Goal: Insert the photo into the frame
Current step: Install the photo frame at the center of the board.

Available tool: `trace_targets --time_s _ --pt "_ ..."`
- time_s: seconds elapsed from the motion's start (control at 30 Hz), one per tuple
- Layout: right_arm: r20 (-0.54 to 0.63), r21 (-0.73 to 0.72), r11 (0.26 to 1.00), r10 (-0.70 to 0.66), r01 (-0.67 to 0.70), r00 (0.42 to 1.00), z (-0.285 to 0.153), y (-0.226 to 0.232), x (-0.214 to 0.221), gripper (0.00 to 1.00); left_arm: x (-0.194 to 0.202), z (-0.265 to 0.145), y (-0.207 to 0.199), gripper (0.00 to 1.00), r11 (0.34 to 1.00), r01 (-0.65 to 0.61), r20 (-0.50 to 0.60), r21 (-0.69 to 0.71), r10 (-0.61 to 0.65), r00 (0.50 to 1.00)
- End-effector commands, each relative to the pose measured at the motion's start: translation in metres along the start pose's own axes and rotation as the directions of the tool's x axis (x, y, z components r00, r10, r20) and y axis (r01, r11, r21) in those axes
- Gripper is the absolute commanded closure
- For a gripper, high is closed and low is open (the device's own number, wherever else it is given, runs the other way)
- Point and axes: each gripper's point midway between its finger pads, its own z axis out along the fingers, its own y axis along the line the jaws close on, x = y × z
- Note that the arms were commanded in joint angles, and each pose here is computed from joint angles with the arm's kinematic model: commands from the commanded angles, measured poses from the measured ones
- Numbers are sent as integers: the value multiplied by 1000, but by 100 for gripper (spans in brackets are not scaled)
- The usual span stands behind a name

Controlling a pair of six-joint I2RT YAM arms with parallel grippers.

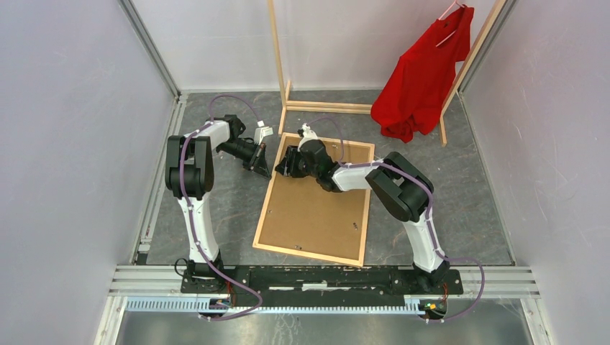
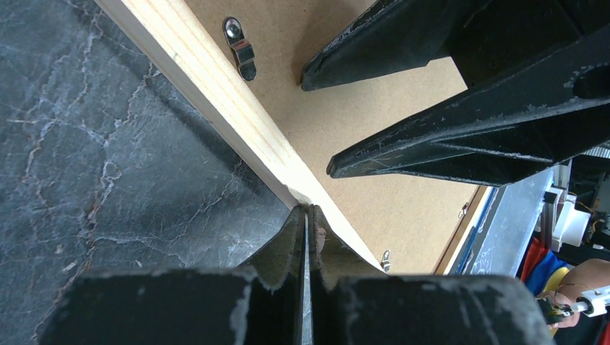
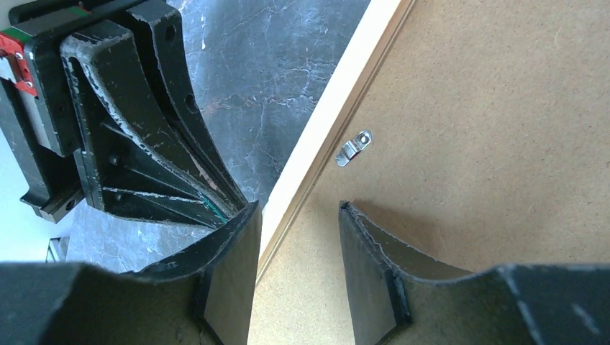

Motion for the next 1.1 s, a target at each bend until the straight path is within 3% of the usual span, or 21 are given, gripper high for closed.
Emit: trace_targets --time_s 0.0,1.07 --pt "-73 97 995 -10 17 997 -7 -25 25 49 8 2 -4 93 1000 -8 -29 -7 7 1000" --pt "-10 157 986 -50 50 999 31 -39 9 50 12 3 -6 93 1000 -9 -32 -1 9 999"
